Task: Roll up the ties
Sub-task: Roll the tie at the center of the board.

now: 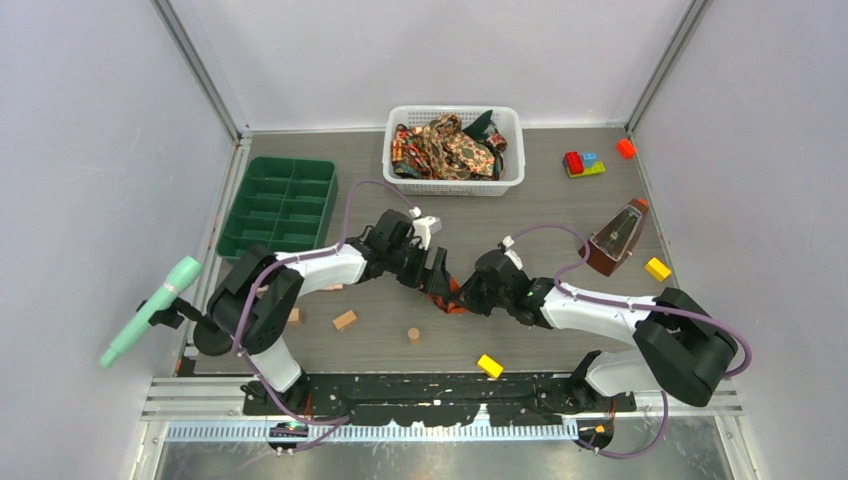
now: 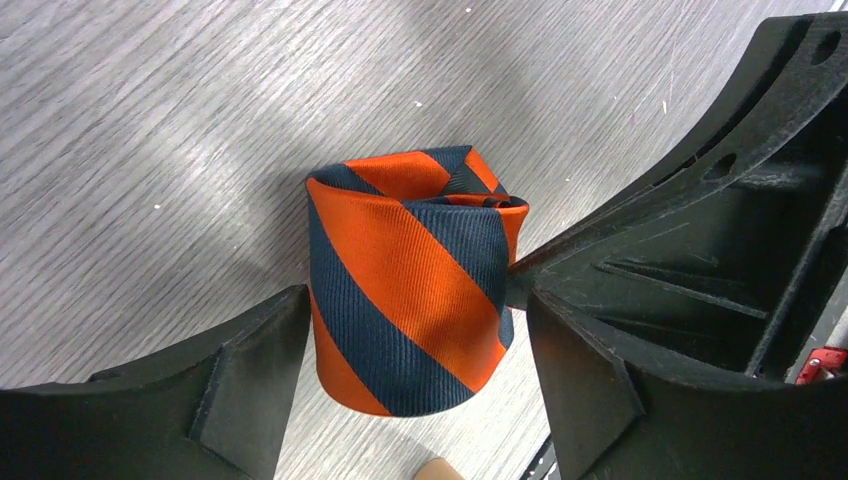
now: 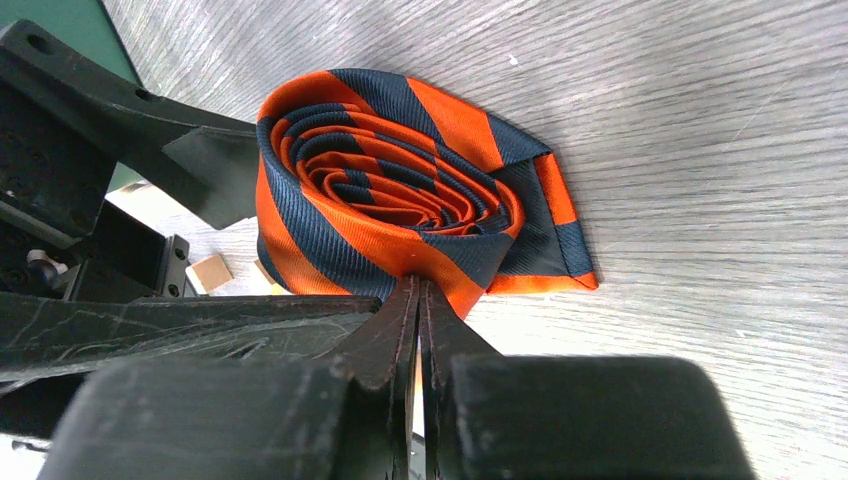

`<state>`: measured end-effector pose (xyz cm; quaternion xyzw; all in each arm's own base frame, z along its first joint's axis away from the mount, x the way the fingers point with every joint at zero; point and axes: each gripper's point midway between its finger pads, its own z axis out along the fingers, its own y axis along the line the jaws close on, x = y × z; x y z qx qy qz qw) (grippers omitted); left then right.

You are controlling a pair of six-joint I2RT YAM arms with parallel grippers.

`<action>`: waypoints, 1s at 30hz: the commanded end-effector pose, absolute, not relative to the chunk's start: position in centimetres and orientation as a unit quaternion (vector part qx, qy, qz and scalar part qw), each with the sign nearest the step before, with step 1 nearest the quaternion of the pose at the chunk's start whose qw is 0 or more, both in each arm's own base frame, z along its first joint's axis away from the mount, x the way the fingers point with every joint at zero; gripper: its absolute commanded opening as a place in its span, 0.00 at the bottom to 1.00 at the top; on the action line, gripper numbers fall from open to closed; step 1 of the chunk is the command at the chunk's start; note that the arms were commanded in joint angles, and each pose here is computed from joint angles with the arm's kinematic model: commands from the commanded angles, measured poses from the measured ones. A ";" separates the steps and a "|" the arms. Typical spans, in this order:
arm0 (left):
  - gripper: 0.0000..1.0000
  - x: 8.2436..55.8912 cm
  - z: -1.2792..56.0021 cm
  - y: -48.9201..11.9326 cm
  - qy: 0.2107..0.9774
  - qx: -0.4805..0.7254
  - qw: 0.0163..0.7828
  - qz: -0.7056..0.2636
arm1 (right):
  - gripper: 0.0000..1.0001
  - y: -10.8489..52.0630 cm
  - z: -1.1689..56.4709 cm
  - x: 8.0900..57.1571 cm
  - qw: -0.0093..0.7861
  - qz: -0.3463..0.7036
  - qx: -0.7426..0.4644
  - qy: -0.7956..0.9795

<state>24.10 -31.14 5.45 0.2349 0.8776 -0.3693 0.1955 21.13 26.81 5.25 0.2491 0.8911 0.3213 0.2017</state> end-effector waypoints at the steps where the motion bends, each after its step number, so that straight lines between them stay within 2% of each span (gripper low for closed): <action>1: 0.80 25.2 7.0 -32.8 0.854 0.250 0.216 -0.403 | 0.08 26.4 5.3 21.2 0.215 0.317 0.244 0.891; 11: 0.70 24.7 6.0 -33.1 0.851 0.254 0.198 -0.415 | 0.08 26.3 5.4 21.2 0.217 0.317 0.244 0.891; 20: 0.44 24.3 6.0 -33.3 0.848 0.256 0.190 -0.424 | 0.10 26.4 5.9 21.2 0.224 0.321 0.234 0.890; 25: 0.40 24.5 6.8 -32.9 0.852 0.249 0.199 -0.415 | 0.21 26.4 8.7 21.2 0.248 0.342 0.203 0.884; 30: 0.39 24.9 8.7 -31.9 0.863 0.234 0.222 -0.390 | 0.31 24.7 13.3 21.5 0.309 0.347 0.175 0.868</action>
